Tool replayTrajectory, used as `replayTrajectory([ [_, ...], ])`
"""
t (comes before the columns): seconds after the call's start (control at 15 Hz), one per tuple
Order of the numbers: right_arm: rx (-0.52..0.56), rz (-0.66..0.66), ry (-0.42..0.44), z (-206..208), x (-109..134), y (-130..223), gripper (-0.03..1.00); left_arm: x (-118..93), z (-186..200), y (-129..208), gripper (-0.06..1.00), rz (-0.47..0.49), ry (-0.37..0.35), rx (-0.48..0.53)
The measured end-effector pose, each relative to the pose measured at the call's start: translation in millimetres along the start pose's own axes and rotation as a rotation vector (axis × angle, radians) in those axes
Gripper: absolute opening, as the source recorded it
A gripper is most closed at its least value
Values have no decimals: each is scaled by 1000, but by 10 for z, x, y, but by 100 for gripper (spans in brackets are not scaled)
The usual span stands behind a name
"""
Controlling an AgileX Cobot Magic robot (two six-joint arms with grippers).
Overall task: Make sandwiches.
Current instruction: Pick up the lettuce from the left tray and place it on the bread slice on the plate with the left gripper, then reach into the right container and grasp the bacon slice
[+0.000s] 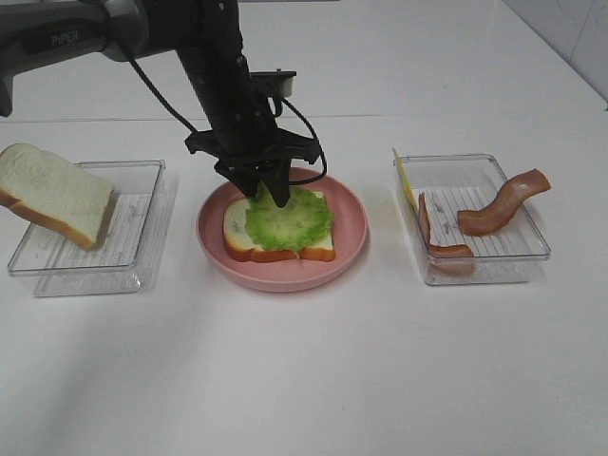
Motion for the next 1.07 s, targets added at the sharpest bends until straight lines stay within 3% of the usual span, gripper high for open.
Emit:
replayTrajectory([
  [0.13, 0, 0, 0, 0, 0, 0, 98, 17, 25, -4, 74, -10, -21, -5],
  [0.27, 0, 0, 0, 0, 0, 0, 98, 22, 160, 0, 94, -31, -56, -9],
  [0.47, 0, 0, 0, 0, 0, 0, 98, 42, 627, -31, 99, -83, -159, -85],
  [0.6, 0, 0, 0, 0, 0, 0, 98, 153, 969, -48, 99, -83, -186, -147],
  [0.73, 0, 0, 0, 0, 0, 0, 98, 567, 1409, -39, 99, -7, -217, -224],
  [0.87, 0, 0, 0, 0, 0, 0, 98, 1300, 1900, 94, 99, 143, -280, -298],
  [1.07, 0, -1, -2, 0, 2, -1, 98, 1879, 2365, 339, 98, 273, -343, -366],
])
Point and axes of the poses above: a point on each arm's last joint axis where the gripper is mounted, z pointing back along that axis away from the gripper, x along the wrist's bending axis when the last joint is at zero, y = z × x, the point moved 2 cm from there along -z, pointing out along that axis toward the gripper
